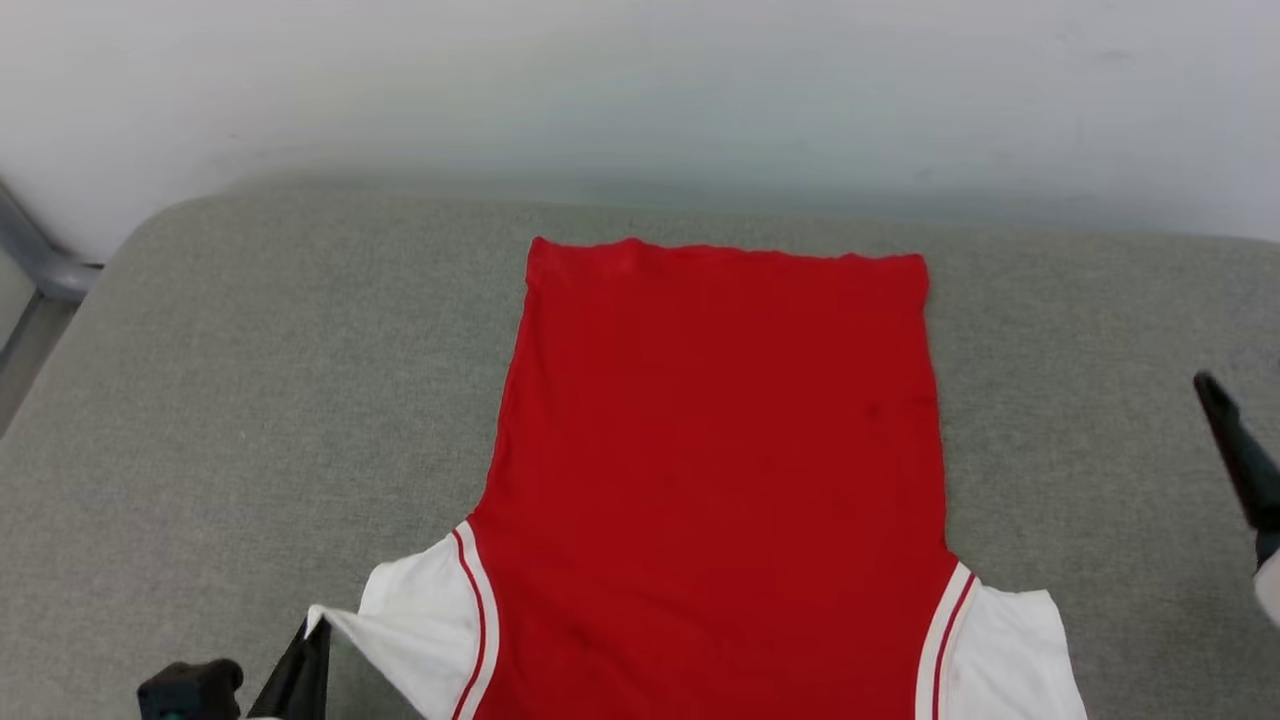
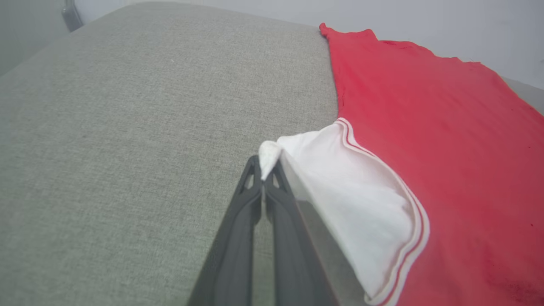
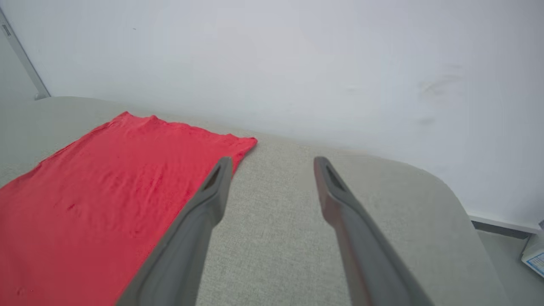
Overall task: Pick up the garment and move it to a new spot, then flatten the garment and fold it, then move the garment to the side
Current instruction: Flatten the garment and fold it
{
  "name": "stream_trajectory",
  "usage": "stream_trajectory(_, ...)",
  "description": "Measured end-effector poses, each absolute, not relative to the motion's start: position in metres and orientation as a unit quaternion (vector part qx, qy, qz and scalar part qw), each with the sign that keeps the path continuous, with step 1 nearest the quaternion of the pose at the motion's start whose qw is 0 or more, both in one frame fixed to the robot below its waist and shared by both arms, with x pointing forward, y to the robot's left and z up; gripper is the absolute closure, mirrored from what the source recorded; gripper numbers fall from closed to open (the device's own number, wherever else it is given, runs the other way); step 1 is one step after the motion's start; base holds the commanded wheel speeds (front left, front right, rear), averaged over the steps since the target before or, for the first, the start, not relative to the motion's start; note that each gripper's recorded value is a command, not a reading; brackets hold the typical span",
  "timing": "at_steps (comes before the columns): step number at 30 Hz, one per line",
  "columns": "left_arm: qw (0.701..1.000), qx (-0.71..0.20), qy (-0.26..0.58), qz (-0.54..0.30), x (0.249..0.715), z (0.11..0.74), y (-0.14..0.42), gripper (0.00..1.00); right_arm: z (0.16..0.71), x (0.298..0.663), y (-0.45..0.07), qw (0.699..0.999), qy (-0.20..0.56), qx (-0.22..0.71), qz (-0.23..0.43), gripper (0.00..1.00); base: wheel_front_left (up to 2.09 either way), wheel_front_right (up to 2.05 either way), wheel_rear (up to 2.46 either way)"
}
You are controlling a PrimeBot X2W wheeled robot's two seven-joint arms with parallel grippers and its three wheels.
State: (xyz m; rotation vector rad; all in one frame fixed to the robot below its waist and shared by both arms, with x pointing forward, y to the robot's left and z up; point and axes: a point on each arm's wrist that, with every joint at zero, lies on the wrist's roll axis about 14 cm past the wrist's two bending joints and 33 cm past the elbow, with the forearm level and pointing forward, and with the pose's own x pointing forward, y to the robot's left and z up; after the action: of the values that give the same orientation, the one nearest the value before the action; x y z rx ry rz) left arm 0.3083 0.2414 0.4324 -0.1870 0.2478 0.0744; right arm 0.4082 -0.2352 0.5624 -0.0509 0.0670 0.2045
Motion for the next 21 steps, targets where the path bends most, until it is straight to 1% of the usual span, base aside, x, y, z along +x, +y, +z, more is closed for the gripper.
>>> stream_trajectory(2, 0.988, -0.093, 0.118, 0.035, 0.317, 0.434, 0.239, 1.00, 0.579, 0.428, -0.230, 0.993, 0.021, -0.030, 0.109, 0.00, 0.00, 0.00, 0.00)
stream_trajectory(5, 0.989, -0.091, 0.115, 0.030, 0.330, 0.434, 0.235, 1.00, 0.592, 0.462, -0.221, 0.991, 0.023, -0.049, 0.122, 0.00, 0.00, 0.00, 0.00)
stream_trajectory(10, 0.989, -0.091, 0.111, 0.040, 0.347, 0.431, 0.236, 1.00, 0.581, 0.517, -0.197, 0.983, 0.074, -0.078, 0.151, 0.00, 0.00, 0.00, 0.00)
stream_trajectory(13, 0.988, -0.092, 0.118, 0.044, 0.352, 0.424, 0.234, 1.00, 0.555, 0.545, -0.182, 0.972, 0.141, -0.087, 0.167, 0.00, 0.00, 0.00, 0.00)
stream_trajectory(18, 0.987, -0.092, 0.125, 0.052, 0.362, 0.414, 0.234, 1.00, 0.509, 0.582, -0.171, 0.943, 0.263, -0.109, 0.174, 0.00, 0.00, 0.00, 0.00)
stream_trajectory(21, 0.986, -0.091, 0.131, 0.054, 0.369, 0.406, 0.233, 1.00, 0.479, 0.598, -0.166, 0.919, 0.333, -0.118, 0.173, 0.00, 0.00, 0.00, 0.00)
